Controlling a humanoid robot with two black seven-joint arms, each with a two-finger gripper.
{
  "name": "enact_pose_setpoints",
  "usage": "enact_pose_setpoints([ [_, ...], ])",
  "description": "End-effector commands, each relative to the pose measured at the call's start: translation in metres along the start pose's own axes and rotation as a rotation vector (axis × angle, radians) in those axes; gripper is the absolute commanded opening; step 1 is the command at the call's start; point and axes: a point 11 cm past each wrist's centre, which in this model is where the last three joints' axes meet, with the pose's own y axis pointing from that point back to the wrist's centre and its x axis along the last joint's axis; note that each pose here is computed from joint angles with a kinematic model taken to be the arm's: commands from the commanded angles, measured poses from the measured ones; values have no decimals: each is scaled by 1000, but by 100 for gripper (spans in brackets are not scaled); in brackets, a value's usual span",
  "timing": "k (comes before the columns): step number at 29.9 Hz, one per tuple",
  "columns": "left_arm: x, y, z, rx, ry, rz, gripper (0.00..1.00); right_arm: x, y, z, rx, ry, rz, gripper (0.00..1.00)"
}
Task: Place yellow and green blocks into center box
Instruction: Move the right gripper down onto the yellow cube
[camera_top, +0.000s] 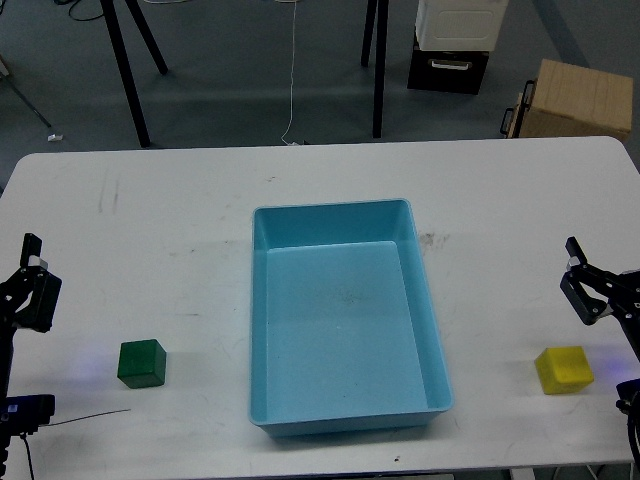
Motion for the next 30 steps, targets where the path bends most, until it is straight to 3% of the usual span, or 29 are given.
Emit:
enact_pose_setpoints([
  [1, 1, 1, -2, -1, 5, 1, 100, -4, 4, 2, -35, 12, -30, 99],
  [7, -1, -1, 1, 0, -3, -4, 100, -16, -3, -14, -78, 121, -60, 99],
  [12, 0, -1, -2, 6, 3, -3, 100, -65, -33, -57, -287, 577, -53, 99],
  [17, -1, -2, -3, 8, 6, -6, 100, -104, -62, -95, -520, 985, 84, 99],
  [23, -1, -4, -3, 9, 6, -12, 100, -102, -79, -71, -835, 1437, 131, 100],
  [30, -1, -5, -7, 35, -41, -14, 100, -88, -95, -14, -1245, 1843, 50, 100],
])
